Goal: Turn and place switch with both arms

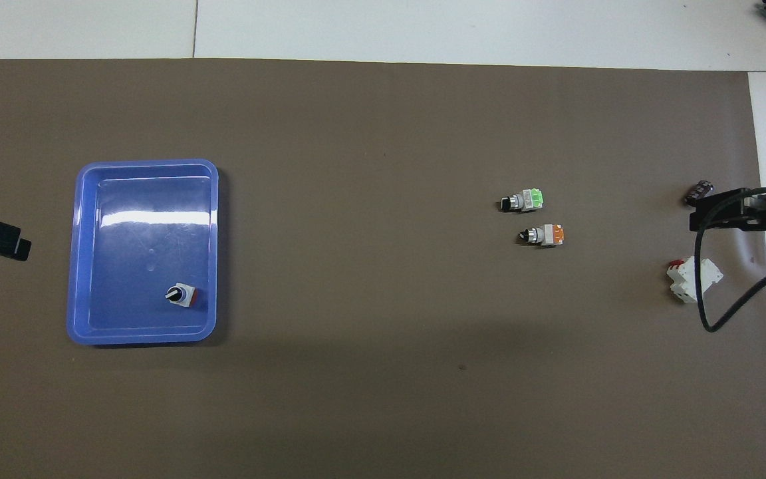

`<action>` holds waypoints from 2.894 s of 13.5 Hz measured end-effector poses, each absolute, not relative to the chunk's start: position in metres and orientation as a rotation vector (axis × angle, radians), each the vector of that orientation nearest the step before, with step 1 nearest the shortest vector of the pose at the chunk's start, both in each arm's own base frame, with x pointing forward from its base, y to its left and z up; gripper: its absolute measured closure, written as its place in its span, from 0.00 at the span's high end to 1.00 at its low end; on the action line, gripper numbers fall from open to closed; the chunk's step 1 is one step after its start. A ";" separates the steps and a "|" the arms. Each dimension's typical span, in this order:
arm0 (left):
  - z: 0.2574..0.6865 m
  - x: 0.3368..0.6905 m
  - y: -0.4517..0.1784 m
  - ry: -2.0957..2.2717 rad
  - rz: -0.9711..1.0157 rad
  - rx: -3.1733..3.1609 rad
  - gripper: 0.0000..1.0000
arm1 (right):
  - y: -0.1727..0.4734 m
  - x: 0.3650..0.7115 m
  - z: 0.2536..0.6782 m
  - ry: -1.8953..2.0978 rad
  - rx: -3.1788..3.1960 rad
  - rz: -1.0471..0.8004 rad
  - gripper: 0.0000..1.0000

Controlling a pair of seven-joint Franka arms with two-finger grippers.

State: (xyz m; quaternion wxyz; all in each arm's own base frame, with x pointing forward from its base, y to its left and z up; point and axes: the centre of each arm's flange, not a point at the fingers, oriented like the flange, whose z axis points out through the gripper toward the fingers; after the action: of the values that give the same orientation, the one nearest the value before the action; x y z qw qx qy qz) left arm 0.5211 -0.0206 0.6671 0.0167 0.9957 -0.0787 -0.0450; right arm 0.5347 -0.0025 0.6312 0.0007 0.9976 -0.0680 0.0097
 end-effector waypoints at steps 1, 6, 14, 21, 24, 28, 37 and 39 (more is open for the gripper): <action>0.667 0.521 -0.021 -0.245 -0.140 3.095 1.00 | -0.003 0.535 0.631 -0.214 3.133 0.030 1.00; 0.667 0.521 -0.021 -0.245 -0.140 3.095 1.00 | -0.008 0.535 0.632 -0.233 3.132 0.039 1.00; 0.667 0.521 -0.021 -0.245 -0.140 3.095 1.00 | -0.027 0.545 0.625 -0.671 3.080 0.161 1.00; 0.667 0.521 -0.021 -0.245 -0.140 3.095 1.00 | 0.022 0.592 0.478 -1.315 2.903 0.162 1.00; 0.667 0.521 -0.021 -0.245 -0.140 3.095 1.00 | 0.057 0.618 0.387 -1.477 2.818 0.103 1.00; 0.667 0.521 -0.021 -0.245 -0.140 3.095 1.00 | 0.066 0.607 0.332 -1.528 2.756 0.021 1.00; 0.667 0.521 -0.021 -0.245 -0.140 3.095 1.00 | 0.079 0.572 0.314 -1.545 2.779 0.085 1.00; 0.667 0.521 -0.021 -0.245 -0.140 3.095 1.00 | 0.079 0.572 0.312 -1.548 2.784 0.096 1.00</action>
State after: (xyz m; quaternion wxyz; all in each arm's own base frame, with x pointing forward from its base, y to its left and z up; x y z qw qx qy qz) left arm 0.5211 -0.0206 0.6672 0.0167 0.9957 -0.0787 -0.0450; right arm 0.5725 0.0790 0.3124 -0.0224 0.8733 -0.4857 0.0303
